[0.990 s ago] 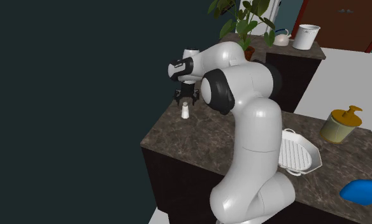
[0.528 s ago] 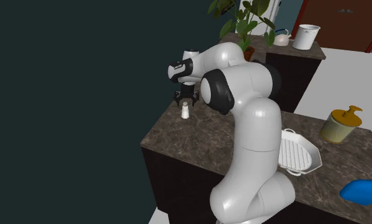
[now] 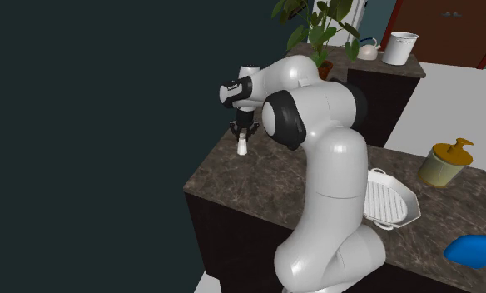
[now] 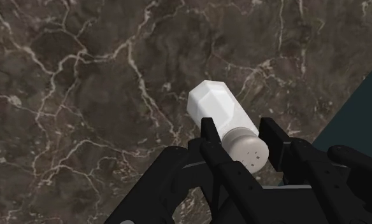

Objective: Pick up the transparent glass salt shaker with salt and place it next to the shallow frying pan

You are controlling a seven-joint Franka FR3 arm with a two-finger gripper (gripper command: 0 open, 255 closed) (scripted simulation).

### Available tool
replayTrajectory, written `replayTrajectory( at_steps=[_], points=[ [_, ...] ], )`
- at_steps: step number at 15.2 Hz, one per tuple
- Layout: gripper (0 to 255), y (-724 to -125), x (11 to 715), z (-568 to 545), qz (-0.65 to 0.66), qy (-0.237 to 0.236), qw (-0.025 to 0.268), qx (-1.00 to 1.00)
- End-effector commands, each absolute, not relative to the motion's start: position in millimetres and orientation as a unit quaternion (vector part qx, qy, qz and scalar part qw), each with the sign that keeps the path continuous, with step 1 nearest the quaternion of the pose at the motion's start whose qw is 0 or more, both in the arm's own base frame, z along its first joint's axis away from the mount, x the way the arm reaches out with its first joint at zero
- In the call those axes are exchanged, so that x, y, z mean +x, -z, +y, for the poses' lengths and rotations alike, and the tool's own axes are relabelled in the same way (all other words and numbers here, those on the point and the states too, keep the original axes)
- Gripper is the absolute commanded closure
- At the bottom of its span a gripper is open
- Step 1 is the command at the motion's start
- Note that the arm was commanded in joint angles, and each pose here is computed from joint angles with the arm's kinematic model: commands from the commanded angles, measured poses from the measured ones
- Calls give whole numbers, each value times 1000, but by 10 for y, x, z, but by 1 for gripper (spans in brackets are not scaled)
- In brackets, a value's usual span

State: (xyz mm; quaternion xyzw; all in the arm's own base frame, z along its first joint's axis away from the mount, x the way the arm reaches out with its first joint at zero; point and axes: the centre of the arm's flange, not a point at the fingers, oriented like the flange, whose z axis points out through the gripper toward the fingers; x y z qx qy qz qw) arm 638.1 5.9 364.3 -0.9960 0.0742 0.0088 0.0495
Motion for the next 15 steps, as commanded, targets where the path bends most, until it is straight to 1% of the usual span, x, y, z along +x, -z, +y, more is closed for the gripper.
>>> replayTrajectory(
  at_steps=[1,3,15],
  points=[
    [255,-3638,6380,59,74,-9,49,-996],
    [255,-3637,6379,62,74,-9,49,-996],
    [255,-4271,6379,62,74,-9,49,-996]
  ],
)
